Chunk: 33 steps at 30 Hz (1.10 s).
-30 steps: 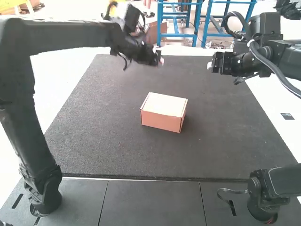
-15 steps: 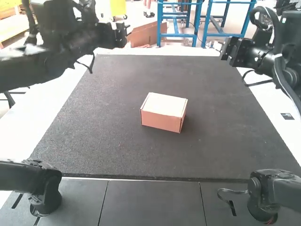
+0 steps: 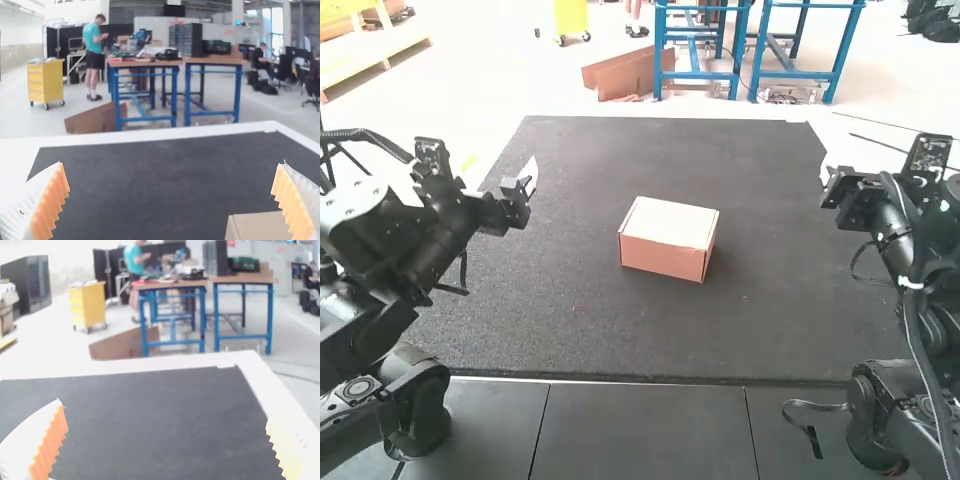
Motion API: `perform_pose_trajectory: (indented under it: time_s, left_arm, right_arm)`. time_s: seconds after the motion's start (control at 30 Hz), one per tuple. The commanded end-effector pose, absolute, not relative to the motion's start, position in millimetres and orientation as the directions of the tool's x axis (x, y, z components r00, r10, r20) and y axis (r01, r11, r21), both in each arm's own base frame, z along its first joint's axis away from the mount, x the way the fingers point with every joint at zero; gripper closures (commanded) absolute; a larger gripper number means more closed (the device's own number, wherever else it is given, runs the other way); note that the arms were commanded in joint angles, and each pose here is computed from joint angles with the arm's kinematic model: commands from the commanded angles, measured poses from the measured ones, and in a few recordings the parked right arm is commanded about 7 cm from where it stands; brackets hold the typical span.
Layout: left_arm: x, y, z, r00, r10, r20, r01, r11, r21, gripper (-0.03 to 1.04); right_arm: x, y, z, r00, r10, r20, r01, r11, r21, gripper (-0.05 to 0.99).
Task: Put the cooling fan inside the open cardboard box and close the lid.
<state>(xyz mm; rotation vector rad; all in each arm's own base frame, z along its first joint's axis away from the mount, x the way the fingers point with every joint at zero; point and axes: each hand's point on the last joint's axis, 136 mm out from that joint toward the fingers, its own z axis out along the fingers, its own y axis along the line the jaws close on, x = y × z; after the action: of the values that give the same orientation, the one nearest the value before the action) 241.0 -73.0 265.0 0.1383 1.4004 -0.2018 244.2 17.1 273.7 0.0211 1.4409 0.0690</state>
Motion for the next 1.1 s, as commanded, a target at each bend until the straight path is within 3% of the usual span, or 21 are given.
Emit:
perform_pose_trajectory:
  time_s: [0.0,0.17,0.27,0.4,0.5,0.63,0.77,1.07]
  left_arm:
    - [234,-59,256,0.199,-0.066,-0.978,0.167,0.985,-0.033,0.05]
    - [234,-53,220,0.169,-0.057,-0.984,0.134,0.990,-0.034,0.05]
    - [238,-47,202,0.110,-0.067,-0.992,0.102,0.993,-0.055,0.05]
    - [241,-37,184,0.038,-0.119,-0.992,0.058,0.991,-0.117,0.05]
    - [243,-18,180,0.030,-0.132,-0.991,-0.019,0.991,-0.133,0.05]
    - [244,11,174,0.022,-0.132,-0.991,-0.141,0.981,-0.133,0.05]
    - [244,26,168,0.002,-0.107,-0.994,-0.193,0.976,-0.106,0.05]
    - [243,30,163,-0.017,-0.104,-0.994,-0.213,0.972,-0.098,0.05]
  right_arm:
    - [237,-2,286,0.207,-0.022,-0.978,0.069,0.998,-0.008,0.02]
    - [239,-16,246,0.218,-0.044,-0.975,0.131,0.991,-0.016,0.02]
    - [240,-14,224,0.207,-0.029,-0.978,0.101,0.995,-0.009,0.02]
    - [247,-4,176,0.010,-0.001,-1.000,0.037,0.999,-0.001,0.02]
    - [247,3,165,-0.035,0.006,-0.999,0.000,1.000,0.006,0.02]
    - [246,10,151,-0.091,-0.009,-0.996,-0.042,0.999,-0.005,0.02]
    - [245,11,148,-0.102,-0.014,-0.995,-0.047,0.999,-0.009,0.02]
    - [246,12,151,-0.091,-0.010,-0.996,-0.053,0.999,-0.006,0.02]
